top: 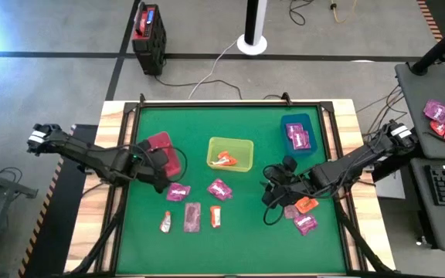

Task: Sort candy by brand, put in halloween buckets
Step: Put the red candy into the red bin, then put the orange chocolate into the yellow bin

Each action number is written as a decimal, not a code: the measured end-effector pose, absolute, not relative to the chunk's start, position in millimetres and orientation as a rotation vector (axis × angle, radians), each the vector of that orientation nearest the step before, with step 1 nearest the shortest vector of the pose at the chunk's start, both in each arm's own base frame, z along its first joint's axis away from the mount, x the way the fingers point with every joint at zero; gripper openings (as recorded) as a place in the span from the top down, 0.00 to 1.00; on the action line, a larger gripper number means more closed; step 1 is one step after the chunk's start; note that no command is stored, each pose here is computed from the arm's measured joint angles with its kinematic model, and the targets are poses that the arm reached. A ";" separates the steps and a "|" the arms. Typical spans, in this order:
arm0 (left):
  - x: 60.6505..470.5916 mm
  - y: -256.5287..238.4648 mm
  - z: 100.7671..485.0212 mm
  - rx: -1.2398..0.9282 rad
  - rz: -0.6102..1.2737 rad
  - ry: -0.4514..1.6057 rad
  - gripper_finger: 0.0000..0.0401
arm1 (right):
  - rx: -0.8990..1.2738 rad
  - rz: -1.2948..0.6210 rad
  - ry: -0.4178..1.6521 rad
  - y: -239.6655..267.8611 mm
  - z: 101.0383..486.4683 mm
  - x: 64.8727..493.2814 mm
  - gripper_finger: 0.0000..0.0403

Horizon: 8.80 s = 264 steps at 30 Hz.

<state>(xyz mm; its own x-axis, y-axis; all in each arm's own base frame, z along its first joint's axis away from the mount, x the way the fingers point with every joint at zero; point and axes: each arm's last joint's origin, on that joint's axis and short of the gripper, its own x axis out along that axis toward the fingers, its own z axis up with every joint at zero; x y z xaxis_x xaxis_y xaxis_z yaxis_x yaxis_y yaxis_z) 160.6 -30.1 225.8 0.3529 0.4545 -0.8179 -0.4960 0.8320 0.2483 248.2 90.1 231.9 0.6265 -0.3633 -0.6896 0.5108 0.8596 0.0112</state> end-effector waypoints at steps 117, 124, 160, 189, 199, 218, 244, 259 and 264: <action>326.7 -112.9 216.5 0.164 -0.244 0.271 1.00 | 0.254 0.303 0.470 105.8 236.0 317.1 0.87; 299.4 -96.8 229.9 0.190 -0.081 0.508 1.00 | 0.246 0.147 0.509 92.8 244.8 306.8 0.70; 213.7 -11.8 249.0 0.004 0.938 1.253 0.53 | 0.261 -0.031 0.505 88.6 237.0 309.9 0.57; 197.3 -156.1 266.8 0.073 0.530 0.509 0.49 | 0.659 -0.451 1.060 137.0 223.2 415.3 0.58; 196.6 -155.4 266.7 0.103 0.541 0.502 0.49 | 0.626 -0.433 1.134 159.7 193.2 462.1 0.47; 190.8 -154.0 263.9 0.161 0.527 0.560 0.49 | 0.725 -0.574 1.165 165.0 150.3 475.1 0.28; 189.6 -155.0 262.9 0.155 0.506 0.591 0.49 | 0.662 -0.528 1.157 171.3 162.7 470.0 0.76; 190.7 -168.7 256.3 0.024 0.201 0.880 0.49 | 0.099 -0.657 0.903 110.5 299.3 421.5 0.78; 196.1 -175.1 251.0 0.026 0.162 0.891 0.49 | -0.002 -0.730 0.899 74.2 304.6 423.6 0.78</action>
<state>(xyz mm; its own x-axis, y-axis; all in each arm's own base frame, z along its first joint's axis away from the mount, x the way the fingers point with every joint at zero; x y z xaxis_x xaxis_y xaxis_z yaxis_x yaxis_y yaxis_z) 196.1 -175.1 251.0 0.6172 0.1516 -0.7720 -0.1304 0.9874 0.0897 423.6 74.2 304.6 0.4007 -0.5784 -0.7105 0.5768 0.7618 -0.2949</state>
